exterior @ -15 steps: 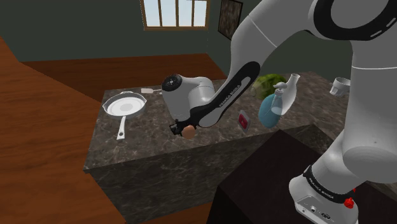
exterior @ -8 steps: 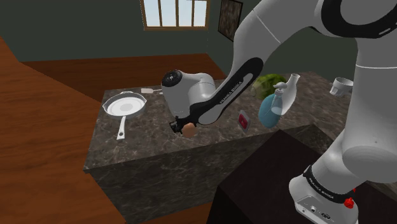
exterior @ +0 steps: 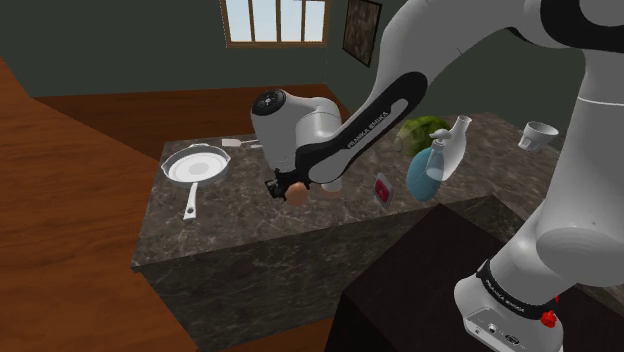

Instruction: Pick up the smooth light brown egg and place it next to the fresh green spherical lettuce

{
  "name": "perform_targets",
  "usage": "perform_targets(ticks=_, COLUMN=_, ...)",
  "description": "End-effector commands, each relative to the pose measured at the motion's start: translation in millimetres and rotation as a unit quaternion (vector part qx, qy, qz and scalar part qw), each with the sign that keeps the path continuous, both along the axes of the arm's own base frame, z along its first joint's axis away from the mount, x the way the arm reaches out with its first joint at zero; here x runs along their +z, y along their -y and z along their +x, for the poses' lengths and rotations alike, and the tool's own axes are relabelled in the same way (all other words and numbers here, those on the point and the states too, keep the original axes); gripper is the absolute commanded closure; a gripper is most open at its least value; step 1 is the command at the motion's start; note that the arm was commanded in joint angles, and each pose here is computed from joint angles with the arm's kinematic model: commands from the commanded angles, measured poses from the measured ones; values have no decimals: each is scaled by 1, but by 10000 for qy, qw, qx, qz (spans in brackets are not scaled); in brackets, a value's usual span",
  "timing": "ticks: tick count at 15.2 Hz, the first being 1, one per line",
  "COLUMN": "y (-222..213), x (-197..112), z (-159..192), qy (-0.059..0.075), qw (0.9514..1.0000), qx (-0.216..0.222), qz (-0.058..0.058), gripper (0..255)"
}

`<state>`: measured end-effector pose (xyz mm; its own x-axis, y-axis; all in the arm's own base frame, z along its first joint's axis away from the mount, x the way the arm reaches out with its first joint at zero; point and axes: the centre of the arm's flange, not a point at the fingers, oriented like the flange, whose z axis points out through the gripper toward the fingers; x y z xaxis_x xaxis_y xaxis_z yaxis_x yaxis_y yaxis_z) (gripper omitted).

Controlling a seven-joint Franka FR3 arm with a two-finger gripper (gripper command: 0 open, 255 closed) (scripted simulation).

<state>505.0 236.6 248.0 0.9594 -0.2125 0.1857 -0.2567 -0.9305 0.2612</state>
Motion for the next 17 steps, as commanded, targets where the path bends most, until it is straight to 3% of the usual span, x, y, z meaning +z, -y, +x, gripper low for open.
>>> perform_targets(ticks=1, y=0, x=10, z=0, qy=0, qw=10000, qx=0, qz=0, gripper=255)
perform_targets(ticks=17, y=0, x=94, z=0, qy=0, qw=10000, qx=0, qz=0, gripper=255)
